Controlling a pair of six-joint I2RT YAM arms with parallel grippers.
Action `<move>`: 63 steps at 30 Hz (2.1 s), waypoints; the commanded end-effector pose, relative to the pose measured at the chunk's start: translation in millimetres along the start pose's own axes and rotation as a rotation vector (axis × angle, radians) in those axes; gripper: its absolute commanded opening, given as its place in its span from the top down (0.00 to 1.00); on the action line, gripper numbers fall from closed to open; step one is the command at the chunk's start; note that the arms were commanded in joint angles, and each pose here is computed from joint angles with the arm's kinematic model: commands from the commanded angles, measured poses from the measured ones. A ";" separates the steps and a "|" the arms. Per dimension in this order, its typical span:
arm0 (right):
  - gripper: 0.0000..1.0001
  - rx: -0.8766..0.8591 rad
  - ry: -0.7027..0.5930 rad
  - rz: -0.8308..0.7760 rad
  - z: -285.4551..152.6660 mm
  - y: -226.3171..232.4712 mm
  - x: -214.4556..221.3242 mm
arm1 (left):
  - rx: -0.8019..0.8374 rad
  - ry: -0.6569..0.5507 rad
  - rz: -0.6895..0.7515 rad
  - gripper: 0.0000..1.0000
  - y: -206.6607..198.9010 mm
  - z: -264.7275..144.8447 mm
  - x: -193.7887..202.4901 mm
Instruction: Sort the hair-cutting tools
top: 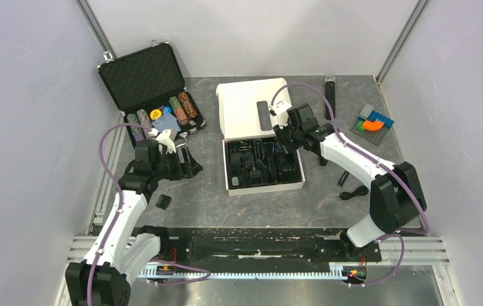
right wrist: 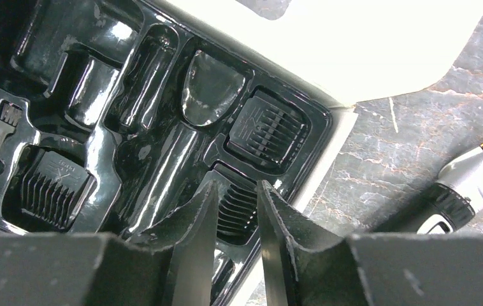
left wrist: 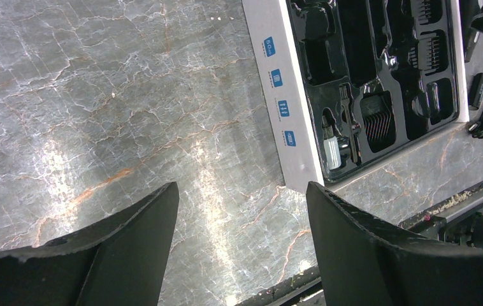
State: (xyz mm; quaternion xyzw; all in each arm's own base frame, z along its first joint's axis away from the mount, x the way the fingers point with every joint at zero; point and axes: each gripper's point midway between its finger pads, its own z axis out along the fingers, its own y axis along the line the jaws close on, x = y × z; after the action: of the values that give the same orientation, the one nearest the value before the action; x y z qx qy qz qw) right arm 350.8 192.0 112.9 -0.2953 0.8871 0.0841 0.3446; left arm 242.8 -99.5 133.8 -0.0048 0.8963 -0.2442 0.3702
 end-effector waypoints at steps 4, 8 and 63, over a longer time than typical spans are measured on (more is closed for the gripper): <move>0.67 0.070 0.012 0.076 -2.1 -4.3 14.5 | 0.006 -0.026 0.009 0.20 -2.0 0.5 -6.6; 0.67 0.076 0.036 0.103 5.9 -2.0 25.9 | -0.003 -0.028 0.010 0.20 -0.7 -0.4 -6.8; 0.02 0.080 -0.464 -0.073 -77.2 28.1 -33.1 | -0.985 -0.101 -0.752 0.15 136.5 -64.4 63.6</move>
State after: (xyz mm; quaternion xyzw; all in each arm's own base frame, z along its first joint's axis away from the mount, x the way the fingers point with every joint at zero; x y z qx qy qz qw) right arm 308.4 197.4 167.7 -0.2807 0.8054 0.1151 0.5093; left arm 179.6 24.4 69.6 -0.4256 0.8715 0.0645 0.2350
